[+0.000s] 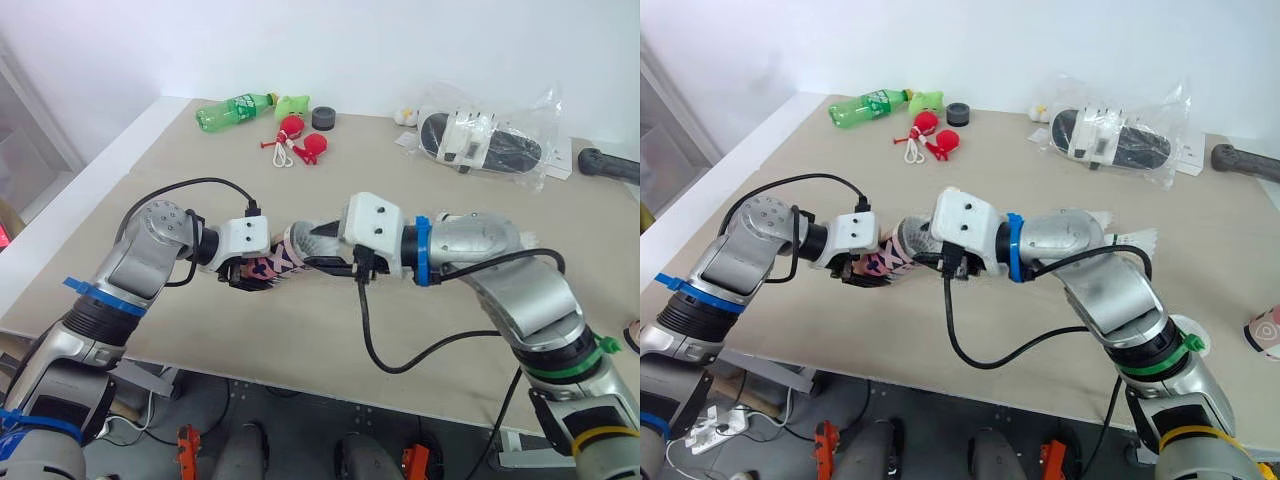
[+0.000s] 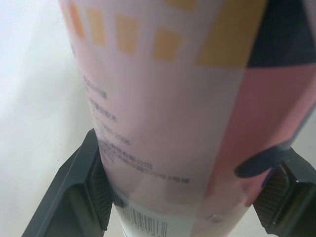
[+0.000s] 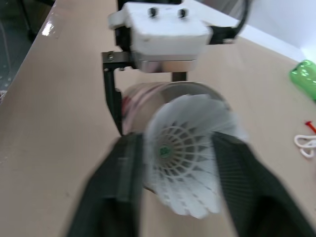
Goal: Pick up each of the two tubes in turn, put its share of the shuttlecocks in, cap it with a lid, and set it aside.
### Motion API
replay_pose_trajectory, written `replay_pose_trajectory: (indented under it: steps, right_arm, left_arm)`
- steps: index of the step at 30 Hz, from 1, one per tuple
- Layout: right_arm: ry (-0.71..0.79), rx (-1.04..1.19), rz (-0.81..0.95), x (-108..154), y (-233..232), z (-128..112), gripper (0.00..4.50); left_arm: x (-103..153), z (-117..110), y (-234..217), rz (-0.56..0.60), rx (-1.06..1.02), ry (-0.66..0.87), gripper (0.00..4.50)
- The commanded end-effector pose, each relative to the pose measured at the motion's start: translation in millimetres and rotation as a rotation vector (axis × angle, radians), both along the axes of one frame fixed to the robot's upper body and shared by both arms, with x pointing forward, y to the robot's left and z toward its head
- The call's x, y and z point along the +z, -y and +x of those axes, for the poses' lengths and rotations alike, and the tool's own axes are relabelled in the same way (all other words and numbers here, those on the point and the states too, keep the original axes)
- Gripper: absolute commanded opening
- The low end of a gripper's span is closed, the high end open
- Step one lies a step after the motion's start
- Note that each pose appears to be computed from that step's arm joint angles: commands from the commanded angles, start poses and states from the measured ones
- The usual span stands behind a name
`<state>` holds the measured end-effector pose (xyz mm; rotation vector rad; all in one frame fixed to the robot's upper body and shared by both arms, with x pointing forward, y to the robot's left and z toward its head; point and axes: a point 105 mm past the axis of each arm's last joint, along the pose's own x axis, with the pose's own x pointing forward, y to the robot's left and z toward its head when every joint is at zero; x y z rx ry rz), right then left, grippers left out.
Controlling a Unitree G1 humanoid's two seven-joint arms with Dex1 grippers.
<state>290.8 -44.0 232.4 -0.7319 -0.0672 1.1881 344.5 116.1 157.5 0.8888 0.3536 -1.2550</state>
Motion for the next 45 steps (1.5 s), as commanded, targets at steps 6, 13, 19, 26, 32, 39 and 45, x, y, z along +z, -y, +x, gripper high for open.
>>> replay_pose_trajectory:
  steps: [6,13,19,26,32,39,45]
  right_arm:
    - [0.018,-0.113,0.203,43,37,8,4.47]
    - [0.056,-0.775,0.343,18,147,67,4.47]
    - [0.137,-1.194,0.481,6,231,67,4.47]
    - [0.058,-1.442,0.419,-28,292,39,4.47]
    - [-0.062,-1.411,0.449,-54,293,36,4.47]
    - [-0.128,-1.347,0.465,-72,295,41,4.47]
    - [-0.157,-1.317,0.437,-82,297,46,4.47]
  left_arm:
    - [-17,-5,7,0.010,-0.019,-0.053,3.06]
    - [-19,-5,6,0.007,-0.012,-0.058,3.06]
    - [-21,-6,7,0.004,-0.017,-0.065,3.06]
    - [-24,-7,12,-0.004,-0.027,-0.074,3.06]
    - [-26,-8,15,-0.009,-0.032,-0.080,3.06]
    - [-26,-7,16,-0.014,-0.035,-0.080,3.06]
    - [-26,-8,16,-0.016,-0.033,-0.079,3.06]
